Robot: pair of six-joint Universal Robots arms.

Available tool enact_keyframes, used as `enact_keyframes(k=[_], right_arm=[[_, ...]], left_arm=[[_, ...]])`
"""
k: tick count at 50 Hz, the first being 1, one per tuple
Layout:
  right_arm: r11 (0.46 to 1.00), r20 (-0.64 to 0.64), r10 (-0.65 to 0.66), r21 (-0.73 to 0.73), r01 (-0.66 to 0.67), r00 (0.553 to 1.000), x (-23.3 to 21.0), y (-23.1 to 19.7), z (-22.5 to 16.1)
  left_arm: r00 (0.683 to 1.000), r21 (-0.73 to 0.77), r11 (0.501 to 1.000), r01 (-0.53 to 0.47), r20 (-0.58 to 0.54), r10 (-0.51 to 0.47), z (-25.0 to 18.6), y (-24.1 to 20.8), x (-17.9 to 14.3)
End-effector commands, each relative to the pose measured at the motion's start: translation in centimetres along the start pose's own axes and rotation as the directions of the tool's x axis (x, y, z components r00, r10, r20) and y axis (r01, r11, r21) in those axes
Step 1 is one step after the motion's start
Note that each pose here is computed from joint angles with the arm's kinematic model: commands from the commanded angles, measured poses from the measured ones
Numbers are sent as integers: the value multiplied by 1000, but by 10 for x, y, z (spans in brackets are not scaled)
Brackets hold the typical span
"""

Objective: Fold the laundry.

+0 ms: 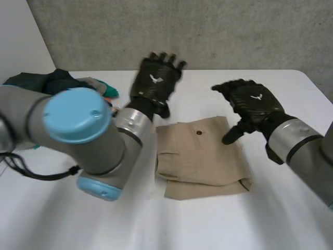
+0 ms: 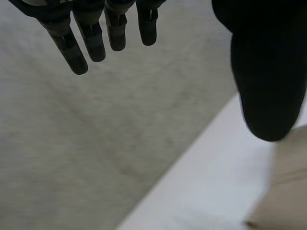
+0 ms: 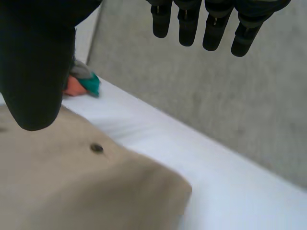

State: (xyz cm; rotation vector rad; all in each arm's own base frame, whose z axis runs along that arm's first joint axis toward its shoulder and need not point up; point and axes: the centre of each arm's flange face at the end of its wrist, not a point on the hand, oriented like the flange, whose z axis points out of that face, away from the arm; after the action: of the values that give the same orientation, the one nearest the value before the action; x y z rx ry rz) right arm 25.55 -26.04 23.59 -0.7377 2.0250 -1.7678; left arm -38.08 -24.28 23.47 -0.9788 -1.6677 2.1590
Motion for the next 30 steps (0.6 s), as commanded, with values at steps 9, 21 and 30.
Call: enact_keyframes(k=[9, 21, 30], right_arm=[[924, 79, -98, -362, 120, 992, 15, 89, 47], [920, 71, -177, -341, 190, 982, 20, 76, 45], [981, -131, -56, -192, 30, 990, 43, 36, 26]], left_arm=[[981, -386, 923, 1, -177, -74, -11, 81, 55], [973, -484, 871, -86, -231, -32, -31, 76, 50], [993, -247, 969, 9, -114, -38, -18, -8, 11]])
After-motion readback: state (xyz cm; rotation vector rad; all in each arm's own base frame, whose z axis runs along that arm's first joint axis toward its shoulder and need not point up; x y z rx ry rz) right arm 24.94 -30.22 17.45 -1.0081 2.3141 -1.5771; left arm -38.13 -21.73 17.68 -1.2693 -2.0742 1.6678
